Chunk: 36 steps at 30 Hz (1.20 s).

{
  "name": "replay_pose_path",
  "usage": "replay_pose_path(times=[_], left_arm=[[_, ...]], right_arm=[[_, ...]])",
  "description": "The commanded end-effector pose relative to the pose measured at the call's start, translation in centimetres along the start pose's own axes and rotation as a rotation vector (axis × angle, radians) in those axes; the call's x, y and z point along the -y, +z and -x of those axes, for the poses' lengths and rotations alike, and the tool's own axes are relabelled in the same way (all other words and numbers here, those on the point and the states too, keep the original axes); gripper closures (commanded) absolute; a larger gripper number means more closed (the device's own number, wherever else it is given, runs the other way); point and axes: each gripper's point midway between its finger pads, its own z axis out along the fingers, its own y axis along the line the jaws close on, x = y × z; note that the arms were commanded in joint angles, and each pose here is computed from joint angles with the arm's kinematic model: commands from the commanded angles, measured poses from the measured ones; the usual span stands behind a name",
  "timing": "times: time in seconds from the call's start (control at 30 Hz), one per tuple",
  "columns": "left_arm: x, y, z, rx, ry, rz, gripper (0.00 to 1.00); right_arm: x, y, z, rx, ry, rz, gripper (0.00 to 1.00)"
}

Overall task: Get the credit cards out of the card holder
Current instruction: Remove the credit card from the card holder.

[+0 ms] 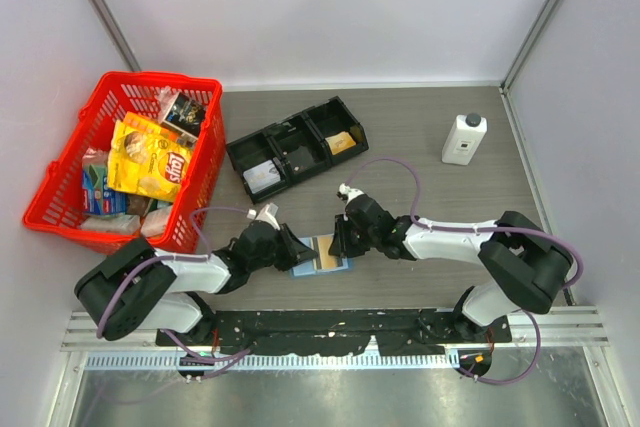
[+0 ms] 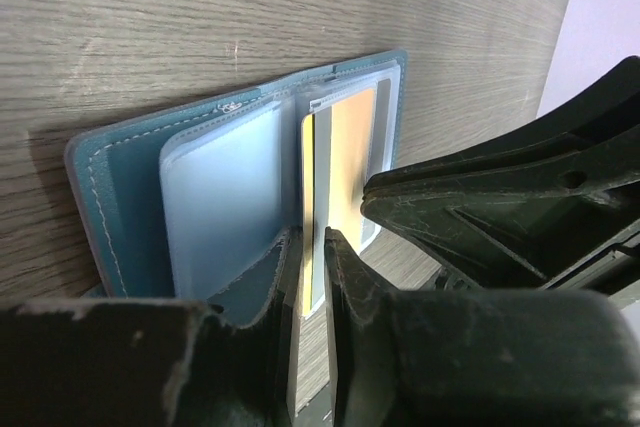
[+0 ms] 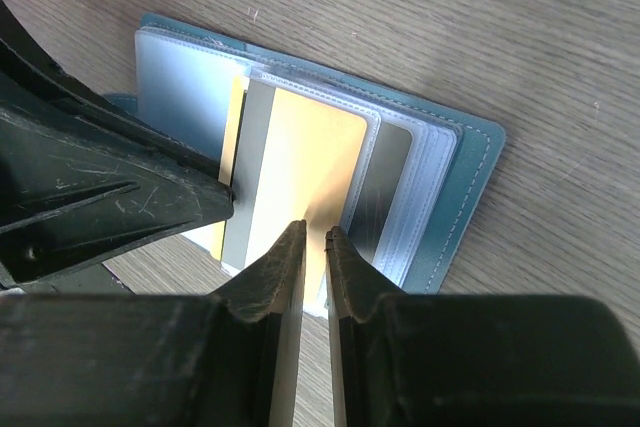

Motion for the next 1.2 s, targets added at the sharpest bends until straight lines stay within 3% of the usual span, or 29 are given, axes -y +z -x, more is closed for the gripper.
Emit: replay_pose_path(times=[0.0,0.23,0.47,0.53,1.17], left_arm=[[3.3,-0.5,1.2,0.052,-0.009,-0.154,0.84],[4.0,-1.2,2.0,0.103,-0.066,-0.245,0.94],[4.4,-0.7,1.7,0.08,-0.075,-0.27,0.92],[4.1,-0.9,1.8,0.091,-0.096,-0.272,1.0],[-1.4,-2.8,2.7,0.162,-0.19,-0.051,1.0]], right_arm=[[1.3,0.6,-1.4,-0.035,0.008,-0.036,0.81],[1.5,0.8,-1.8,-0.046,0.009,-0.037,0.81],[1.9,1.0,-2.1,-0.058,0.005,-0.044,0.81],[2.0,1.0,-2.2,-0.059,0.006,-0.047,0.81],[4.3,1.0,-3.3,-0.096,0.025,-0.098,0.85]])
